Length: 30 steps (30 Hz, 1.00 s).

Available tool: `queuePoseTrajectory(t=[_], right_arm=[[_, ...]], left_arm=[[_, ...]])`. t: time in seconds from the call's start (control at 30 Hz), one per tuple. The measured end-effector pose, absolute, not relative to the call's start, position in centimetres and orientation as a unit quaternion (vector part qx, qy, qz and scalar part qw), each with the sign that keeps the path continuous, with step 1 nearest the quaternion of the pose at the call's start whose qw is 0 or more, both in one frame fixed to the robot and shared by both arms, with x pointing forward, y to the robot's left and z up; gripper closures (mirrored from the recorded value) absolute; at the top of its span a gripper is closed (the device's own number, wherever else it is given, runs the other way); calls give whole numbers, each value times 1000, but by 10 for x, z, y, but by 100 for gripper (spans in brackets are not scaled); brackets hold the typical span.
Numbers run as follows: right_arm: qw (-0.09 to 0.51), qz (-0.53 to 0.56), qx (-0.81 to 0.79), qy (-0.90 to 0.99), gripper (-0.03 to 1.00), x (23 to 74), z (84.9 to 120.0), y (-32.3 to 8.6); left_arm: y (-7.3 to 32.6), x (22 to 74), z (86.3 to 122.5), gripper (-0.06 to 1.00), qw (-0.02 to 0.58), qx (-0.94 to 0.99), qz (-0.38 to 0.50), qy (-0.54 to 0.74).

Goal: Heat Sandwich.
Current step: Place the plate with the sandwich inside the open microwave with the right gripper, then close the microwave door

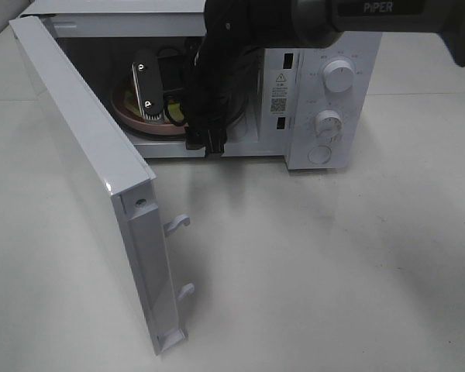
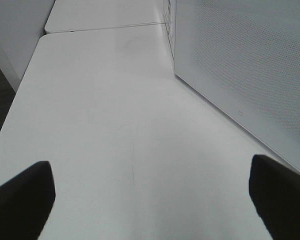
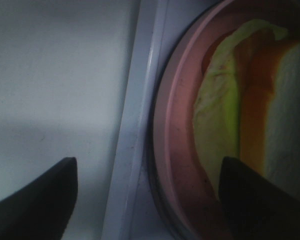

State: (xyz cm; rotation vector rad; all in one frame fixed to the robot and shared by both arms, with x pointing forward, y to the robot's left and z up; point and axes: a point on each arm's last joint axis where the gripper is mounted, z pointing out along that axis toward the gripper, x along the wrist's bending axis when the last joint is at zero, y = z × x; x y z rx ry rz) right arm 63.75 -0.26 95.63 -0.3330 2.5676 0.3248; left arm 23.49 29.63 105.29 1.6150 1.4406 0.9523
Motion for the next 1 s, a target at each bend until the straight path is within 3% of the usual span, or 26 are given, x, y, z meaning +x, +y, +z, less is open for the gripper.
queuePoseTrajectory(t=[1.0], right_arm=[[266, 143, -85, 950, 21, 544, 995, -72]], left_arm=[[296, 235, 1053, -5, 379, 632, 373, 564]])
